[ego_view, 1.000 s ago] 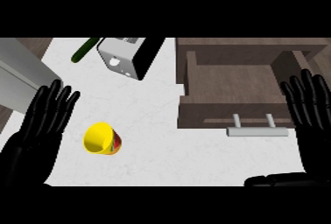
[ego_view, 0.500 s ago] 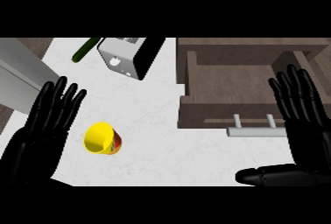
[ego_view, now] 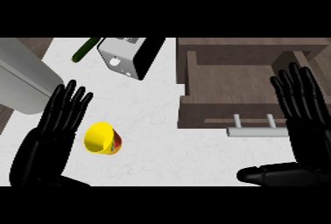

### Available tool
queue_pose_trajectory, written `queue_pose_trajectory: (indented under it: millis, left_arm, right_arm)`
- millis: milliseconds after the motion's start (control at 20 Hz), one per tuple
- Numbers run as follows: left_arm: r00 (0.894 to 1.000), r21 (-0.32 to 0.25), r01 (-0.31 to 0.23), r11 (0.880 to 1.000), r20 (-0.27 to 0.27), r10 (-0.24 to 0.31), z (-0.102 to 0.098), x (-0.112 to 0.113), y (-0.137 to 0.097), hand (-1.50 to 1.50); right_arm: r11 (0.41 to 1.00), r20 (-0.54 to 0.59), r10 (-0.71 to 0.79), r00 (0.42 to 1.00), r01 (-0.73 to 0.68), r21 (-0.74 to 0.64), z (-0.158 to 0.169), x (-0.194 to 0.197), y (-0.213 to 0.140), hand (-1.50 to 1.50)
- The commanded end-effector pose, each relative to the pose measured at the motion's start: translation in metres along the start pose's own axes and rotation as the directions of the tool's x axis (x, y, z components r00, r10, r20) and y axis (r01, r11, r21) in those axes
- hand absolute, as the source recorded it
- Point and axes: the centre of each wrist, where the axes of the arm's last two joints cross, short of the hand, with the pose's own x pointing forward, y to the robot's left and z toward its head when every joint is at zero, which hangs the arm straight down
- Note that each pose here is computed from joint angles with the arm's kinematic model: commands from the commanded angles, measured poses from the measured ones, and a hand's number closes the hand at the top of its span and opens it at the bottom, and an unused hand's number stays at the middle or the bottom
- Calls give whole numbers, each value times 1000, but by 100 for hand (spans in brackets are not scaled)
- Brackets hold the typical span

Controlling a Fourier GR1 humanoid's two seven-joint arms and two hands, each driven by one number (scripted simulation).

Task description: Pick up the cup, place it into the drawer and close the drawer

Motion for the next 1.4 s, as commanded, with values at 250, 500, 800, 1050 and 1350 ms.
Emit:
queue_pose_trajectory:
  millis: [250,500,800,1050,1350]
  left_arm:
    - [998,44,17,999,-54,-14,3,-28,2,-150]
    - [993,60,46,997,-107,-40,15,-25,33,-150]
    - [988,117,86,989,-138,-70,38,-46,49,-150]
    - [981,133,105,985,-179,-80,39,-64,45,-150]
    - [975,128,118,985,-203,-90,60,-104,67,-150]
  right_arm:
    - [1000,17,14,1000,-15,9,-11,-1,3,-150]
    - [1000,16,19,1000,-19,-2,-2,-1,-11,-150]
    - [1000,3,17,1000,-17,-7,-19,-2,5,-150]
    - [1000,3,16,1000,-16,-6,-5,18,-7,-150]
    - [1000,6,0,1000,0,11,15,5,3,-150]
